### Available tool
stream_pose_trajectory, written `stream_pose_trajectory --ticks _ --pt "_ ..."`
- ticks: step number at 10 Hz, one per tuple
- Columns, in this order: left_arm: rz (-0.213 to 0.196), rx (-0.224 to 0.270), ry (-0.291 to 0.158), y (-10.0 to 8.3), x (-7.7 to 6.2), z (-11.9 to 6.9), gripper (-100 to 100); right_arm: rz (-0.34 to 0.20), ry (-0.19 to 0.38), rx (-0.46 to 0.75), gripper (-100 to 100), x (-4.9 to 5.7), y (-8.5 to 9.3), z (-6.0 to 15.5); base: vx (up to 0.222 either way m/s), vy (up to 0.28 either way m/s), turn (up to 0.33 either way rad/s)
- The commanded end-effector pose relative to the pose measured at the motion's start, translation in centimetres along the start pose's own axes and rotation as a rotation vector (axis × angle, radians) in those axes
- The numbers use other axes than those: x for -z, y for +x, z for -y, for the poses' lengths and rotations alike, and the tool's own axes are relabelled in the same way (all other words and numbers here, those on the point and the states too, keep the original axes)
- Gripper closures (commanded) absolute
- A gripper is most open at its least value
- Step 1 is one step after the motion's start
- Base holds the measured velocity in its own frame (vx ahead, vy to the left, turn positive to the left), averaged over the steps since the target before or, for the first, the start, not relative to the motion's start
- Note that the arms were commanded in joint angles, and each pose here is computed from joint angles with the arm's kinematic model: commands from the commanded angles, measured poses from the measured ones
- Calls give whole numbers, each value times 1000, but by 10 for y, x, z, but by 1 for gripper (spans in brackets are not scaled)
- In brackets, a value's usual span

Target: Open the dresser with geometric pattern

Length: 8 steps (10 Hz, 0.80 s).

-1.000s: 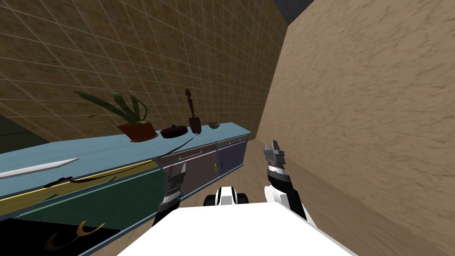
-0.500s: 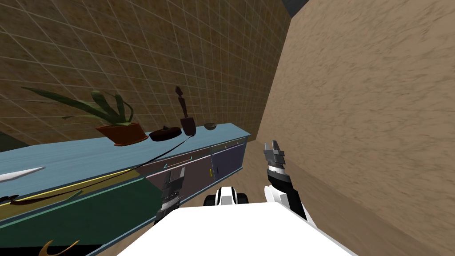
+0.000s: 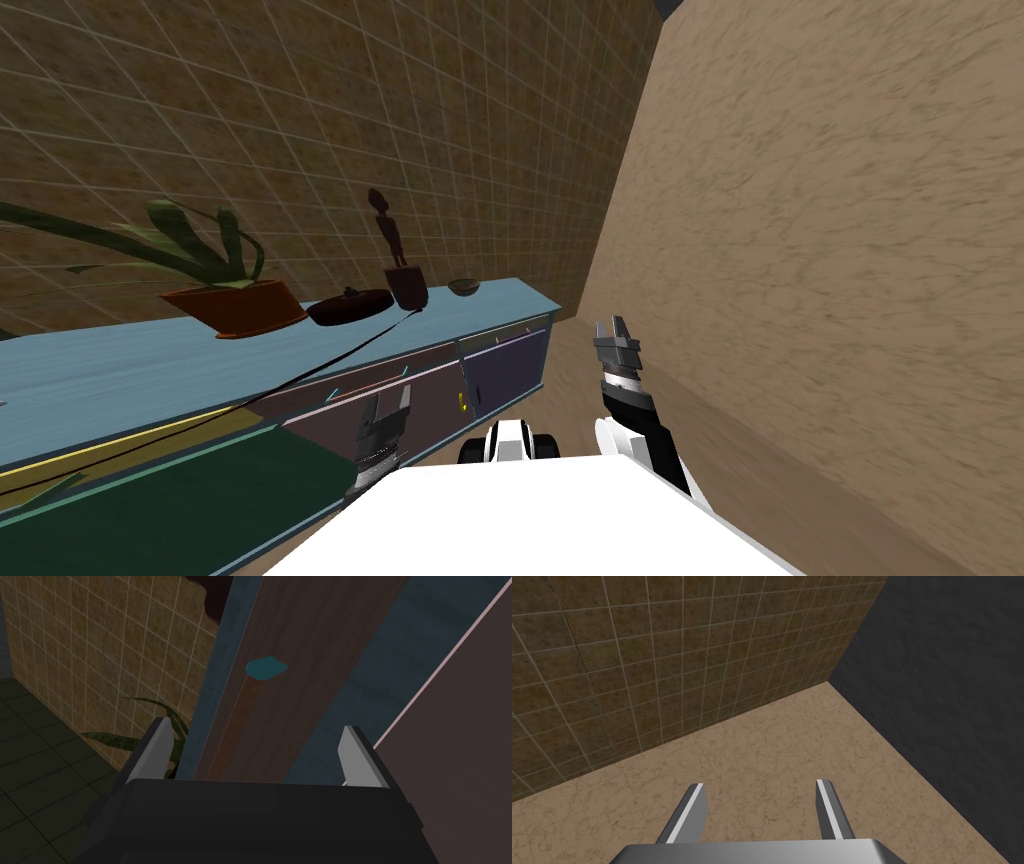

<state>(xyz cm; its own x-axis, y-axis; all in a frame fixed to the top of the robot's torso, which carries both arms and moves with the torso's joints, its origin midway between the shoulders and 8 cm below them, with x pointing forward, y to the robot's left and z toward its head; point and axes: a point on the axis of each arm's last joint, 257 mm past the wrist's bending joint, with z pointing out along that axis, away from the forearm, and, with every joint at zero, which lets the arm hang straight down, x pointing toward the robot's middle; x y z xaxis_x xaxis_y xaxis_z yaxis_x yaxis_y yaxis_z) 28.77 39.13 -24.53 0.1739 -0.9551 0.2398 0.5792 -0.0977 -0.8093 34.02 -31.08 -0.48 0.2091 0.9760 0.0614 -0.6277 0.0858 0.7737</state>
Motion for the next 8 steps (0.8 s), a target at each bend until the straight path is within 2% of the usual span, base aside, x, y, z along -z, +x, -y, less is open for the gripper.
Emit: stream_pose_trajectory --ticks 1,5,6,7,8 --pt "-2 0 2 -4 -11 2 -100 0 0 0 0 0 0 0 11 -25 11" --pt "-7 0 1 -13 -37 7 -100 0 0 0 0 0 0 0 2 -35 11" --pt "-6 -1 0 -12 -31 7 -100 0 0 0 0 0 0 0 -1 -16 6" --pt "-4 0 1 -8 -22 4 100 0 0 0 0 0 0 0 0 17 -23" --pt "-3 0 1 -7 -18 3 100 0 0 0 0 0 0 0 1 30 -25"
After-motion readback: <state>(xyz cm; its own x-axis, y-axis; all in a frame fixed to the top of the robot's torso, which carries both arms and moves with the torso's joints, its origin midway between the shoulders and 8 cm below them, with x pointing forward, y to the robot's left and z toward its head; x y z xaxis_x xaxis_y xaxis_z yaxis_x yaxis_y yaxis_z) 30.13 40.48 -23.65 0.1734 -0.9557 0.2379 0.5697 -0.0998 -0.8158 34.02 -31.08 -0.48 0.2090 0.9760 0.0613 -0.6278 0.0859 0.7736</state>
